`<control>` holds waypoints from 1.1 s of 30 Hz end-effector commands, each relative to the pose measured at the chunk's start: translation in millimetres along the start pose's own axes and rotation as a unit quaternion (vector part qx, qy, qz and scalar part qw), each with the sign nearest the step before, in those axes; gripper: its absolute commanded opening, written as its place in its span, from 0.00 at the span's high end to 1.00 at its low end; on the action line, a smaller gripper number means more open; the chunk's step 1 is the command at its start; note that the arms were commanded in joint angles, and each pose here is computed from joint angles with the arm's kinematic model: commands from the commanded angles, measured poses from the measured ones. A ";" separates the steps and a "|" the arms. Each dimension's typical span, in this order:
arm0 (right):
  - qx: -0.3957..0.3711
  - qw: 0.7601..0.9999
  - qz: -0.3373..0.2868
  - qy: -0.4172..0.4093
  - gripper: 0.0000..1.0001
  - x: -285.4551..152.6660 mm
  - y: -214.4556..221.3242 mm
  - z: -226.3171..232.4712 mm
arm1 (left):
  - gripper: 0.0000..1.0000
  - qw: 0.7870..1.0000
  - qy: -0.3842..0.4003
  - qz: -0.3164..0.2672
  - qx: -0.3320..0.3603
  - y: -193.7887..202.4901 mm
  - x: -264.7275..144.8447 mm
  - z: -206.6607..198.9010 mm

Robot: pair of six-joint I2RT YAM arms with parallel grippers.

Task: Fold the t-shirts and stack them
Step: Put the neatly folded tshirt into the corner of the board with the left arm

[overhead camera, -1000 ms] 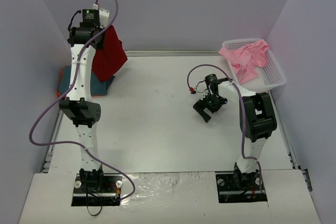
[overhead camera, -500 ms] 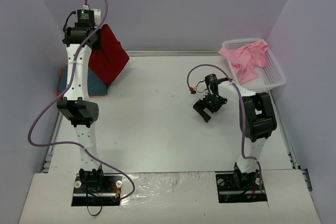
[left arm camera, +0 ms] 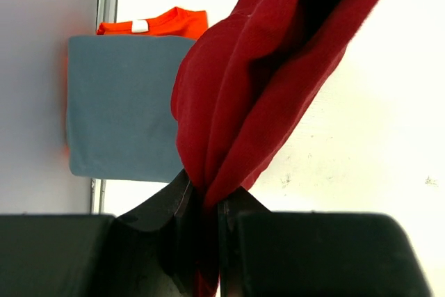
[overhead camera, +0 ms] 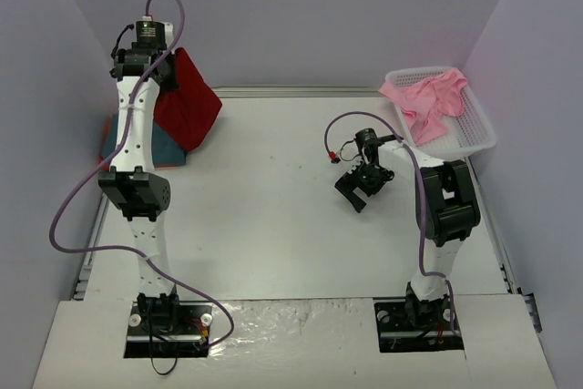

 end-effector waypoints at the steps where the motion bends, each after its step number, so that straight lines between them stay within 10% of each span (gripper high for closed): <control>1: -0.009 0.991 0.133 0.007 0.00 43.8 61.3 0.1 | 0.98 0.997 -0.022 -0.072 -0.032 -27.5 -53.3 19.7; 33: -0.011 0.990 0.142 0.012 0.00 45.7 64.4 -0.6 | 0.98 0.996 -0.018 -0.078 -0.026 -22.3 -77.1 21.2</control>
Point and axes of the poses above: each gripper's point midway between its finger pads, its own x axis out along the fingers, its own z axis along the line the jaws close on, y = z × x, the point moved 3 cm from there along -x, back along the fingers, and after that the axes turned 10 degrees about x, right-handed, at the moved point
